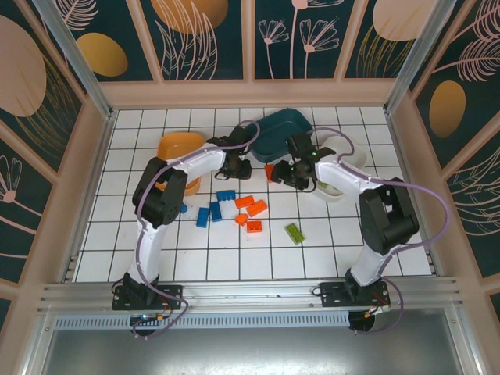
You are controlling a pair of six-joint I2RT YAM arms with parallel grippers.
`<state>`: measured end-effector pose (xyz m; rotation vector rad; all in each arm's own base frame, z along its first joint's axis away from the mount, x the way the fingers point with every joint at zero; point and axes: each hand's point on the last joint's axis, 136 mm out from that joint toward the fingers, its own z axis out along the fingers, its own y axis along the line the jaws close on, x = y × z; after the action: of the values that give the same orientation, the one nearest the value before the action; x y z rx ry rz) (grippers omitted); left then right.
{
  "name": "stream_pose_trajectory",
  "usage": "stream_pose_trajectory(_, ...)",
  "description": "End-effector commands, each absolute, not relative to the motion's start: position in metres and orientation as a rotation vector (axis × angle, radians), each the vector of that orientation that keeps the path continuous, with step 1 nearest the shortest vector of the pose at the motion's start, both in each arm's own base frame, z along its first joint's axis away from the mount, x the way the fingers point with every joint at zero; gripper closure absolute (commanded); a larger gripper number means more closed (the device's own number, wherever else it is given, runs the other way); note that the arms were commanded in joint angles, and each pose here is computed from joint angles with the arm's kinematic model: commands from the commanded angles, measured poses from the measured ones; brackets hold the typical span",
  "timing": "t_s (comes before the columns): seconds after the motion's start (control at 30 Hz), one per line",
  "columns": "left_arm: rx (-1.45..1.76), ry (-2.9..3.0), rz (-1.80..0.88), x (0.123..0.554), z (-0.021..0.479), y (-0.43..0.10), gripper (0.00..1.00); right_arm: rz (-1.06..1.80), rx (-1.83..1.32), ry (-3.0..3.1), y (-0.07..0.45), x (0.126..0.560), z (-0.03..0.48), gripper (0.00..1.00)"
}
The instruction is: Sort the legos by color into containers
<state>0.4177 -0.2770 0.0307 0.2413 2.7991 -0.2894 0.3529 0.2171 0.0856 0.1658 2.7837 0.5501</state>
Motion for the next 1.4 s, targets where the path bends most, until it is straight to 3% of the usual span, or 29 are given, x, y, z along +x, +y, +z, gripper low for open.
stream_pose_trajectory(0.0,0.19,2.742,-0.342,0.408,0.088,-0.274,0.72,0.463,0.075,2.784,0.221,0.366,0.083,0.44)
stream_pose_trajectory(0.3,0.028,2.694,-0.268,0.394,0.144,-0.203,0.72,0.372,-0.026,2.802,0.242,0.386,0.066,0.44)
stream_pose_trajectory(0.7,-0.281,2.724,-0.085,0.388,0.117,-0.086,0.7,0.382,-0.059,2.801,0.255,0.382,0.06,0.44)
stream_pose_trajectory(1.07,-0.359,2.78,-0.014,0.389,0.079,-0.052,0.68,0.335,-0.116,2.8,0.261,0.385,0.057,0.44)
stream_pose_trajectory(1.23,-0.364,2.796,-0.053,0.39,0.069,-0.056,0.58,0.259,-0.123,2.813,0.255,0.39,0.053,0.44)
stream_pose_trajectory(1.3,-0.368,2.799,-0.059,0.392,0.068,-0.057,0.46,0.251,-0.126,2.811,0.255,0.389,0.056,0.44)
stream_pose_trajectory(1.37,-0.367,2.801,-0.063,0.393,0.068,-0.058,0.43,0.222,-0.127,2.795,0.251,0.391,0.059,0.44)
